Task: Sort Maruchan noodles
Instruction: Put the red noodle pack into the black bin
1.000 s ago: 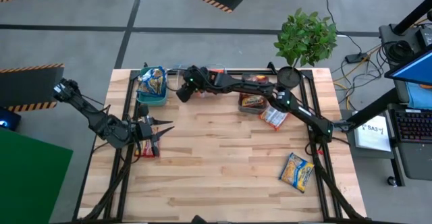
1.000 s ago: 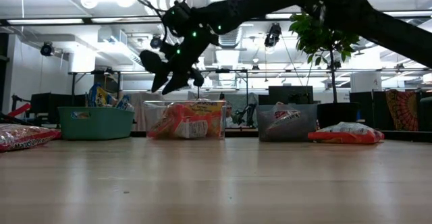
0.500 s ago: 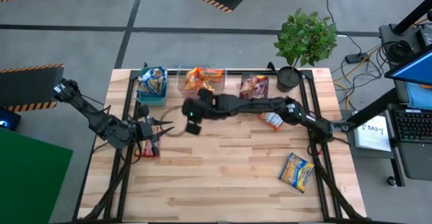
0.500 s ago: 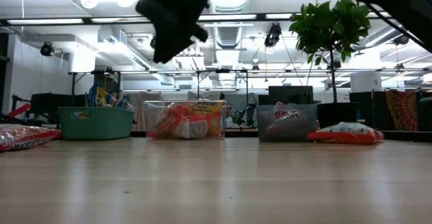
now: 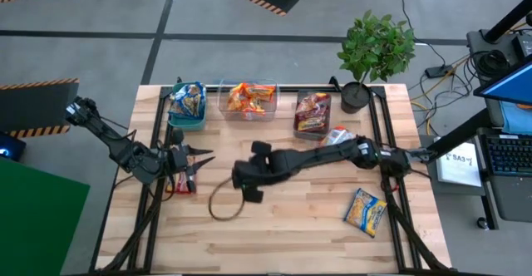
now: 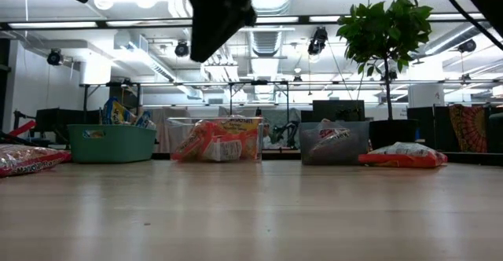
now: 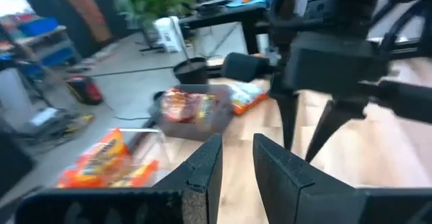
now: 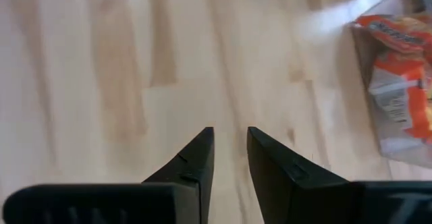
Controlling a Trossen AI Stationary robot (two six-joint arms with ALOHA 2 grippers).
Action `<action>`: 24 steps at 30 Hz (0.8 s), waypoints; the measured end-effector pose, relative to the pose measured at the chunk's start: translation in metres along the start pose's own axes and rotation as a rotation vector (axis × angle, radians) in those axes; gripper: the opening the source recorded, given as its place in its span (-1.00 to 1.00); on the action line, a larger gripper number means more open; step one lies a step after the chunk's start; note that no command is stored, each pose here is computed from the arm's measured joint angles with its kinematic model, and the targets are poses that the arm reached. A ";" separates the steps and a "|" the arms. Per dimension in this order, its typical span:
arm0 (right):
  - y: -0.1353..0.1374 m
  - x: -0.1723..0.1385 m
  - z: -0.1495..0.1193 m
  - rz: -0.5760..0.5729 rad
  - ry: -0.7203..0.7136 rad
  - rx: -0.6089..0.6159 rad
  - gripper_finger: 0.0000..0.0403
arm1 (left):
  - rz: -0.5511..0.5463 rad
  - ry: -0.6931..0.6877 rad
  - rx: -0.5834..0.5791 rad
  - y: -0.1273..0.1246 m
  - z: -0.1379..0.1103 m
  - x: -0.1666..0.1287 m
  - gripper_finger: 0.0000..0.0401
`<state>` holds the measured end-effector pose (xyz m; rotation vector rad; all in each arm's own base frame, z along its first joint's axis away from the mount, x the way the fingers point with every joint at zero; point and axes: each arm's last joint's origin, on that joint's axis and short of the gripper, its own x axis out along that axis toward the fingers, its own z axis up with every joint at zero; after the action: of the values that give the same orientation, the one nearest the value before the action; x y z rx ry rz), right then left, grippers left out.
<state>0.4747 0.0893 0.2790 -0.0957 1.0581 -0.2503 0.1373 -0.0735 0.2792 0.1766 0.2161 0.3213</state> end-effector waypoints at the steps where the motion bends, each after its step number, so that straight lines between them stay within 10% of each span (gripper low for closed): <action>1: 0.006 -0.003 -0.003 -0.007 0.012 -0.020 -0.62 | -0.027 0.002 -0.008 -0.001 0.000 0.000 -0.67; 13: 0.044 -0.042 -0.023 -0.150 -0.021 -0.220 -0.73 | -0.091 0.129 -0.242 -0.008 -0.008 0.003 -0.72; 24: 0.036 -0.059 -0.051 -0.163 -0.036 -0.328 -0.74 | 0.079 0.656 -0.597 -0.030 -0.065 0.015 -0.79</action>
<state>0.4085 0.1410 0.2971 -0.4811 1.0492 -0.2189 0.1443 -0.0879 0.2080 -0.5227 0.7488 0.5023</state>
